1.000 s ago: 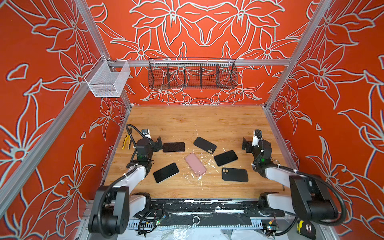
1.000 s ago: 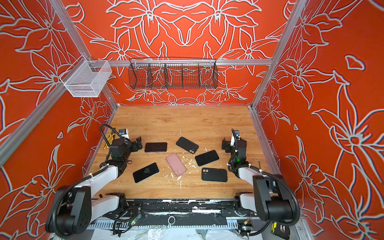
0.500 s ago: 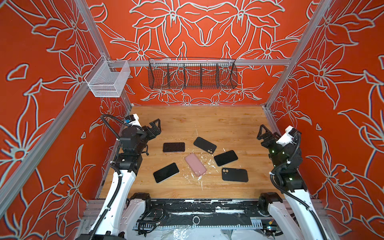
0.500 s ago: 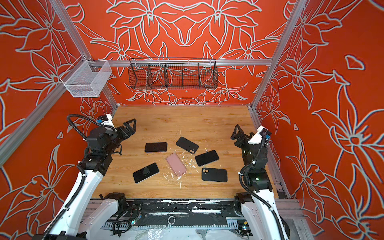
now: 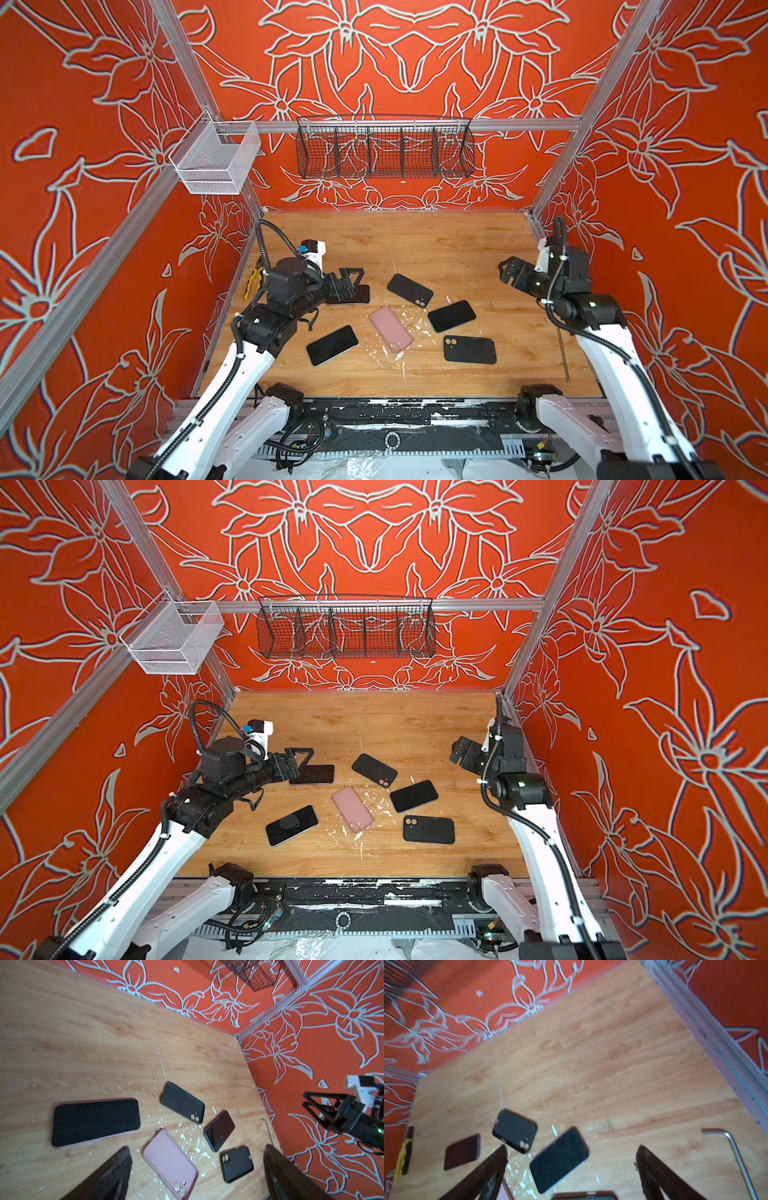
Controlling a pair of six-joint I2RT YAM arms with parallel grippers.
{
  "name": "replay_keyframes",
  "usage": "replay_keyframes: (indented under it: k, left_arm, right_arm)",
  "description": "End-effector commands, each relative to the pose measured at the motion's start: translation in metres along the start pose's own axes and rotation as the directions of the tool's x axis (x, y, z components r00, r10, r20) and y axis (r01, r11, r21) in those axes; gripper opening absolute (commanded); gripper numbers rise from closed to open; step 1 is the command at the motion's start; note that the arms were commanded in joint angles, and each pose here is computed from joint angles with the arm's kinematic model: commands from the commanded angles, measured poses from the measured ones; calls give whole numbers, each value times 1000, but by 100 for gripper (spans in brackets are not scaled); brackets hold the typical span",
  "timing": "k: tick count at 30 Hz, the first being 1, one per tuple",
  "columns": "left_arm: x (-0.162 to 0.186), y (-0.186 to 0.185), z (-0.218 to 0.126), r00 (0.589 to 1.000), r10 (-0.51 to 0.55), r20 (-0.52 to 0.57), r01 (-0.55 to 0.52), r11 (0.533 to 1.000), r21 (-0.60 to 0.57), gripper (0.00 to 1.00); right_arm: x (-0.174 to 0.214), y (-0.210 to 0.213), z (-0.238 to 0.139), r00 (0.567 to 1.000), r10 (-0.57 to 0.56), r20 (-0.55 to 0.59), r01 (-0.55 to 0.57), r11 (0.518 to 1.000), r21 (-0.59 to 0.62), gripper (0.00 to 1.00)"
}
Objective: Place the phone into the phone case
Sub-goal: 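Raise both arms from rest and reach toward the phones on the table, then lower both grippers onto the bare purple-edged dark phone from opposite sides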
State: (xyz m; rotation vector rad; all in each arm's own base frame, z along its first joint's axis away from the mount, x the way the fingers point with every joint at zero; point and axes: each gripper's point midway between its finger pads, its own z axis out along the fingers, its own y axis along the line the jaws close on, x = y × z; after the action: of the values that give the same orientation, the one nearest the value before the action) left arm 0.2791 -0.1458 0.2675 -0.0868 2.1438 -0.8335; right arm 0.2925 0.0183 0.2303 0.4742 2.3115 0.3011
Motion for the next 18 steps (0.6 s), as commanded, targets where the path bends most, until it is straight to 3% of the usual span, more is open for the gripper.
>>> replay_keyframes:
  k: [1, 5, 11, 18]
  left_arm:
    - [30, -6, 18, 989, -29, -146, 26, 999, -21, 97]
    - [63, -16, 46, 960, -63, -273, 58, 998, -28, 97]
    - [98, -33, 82, 906, -139, -399, 154, 988, 7, 97]
    - [128, -47, 118, 858, -153, -490, 195, 980, 36, 97]
  right_arm:
    - [38, -7, 13, 977, -20, -210, 24, 999, 21, 98]
    - [54, -1, 40, 947, -19, -320, 15, 1000, -14, 98]
    - [62, -8, 60, 934, -52, -354, 54, 999, -3, 98]
    - [84, -12, 94, 875, -61, -481, 64, 998, -10, 98]
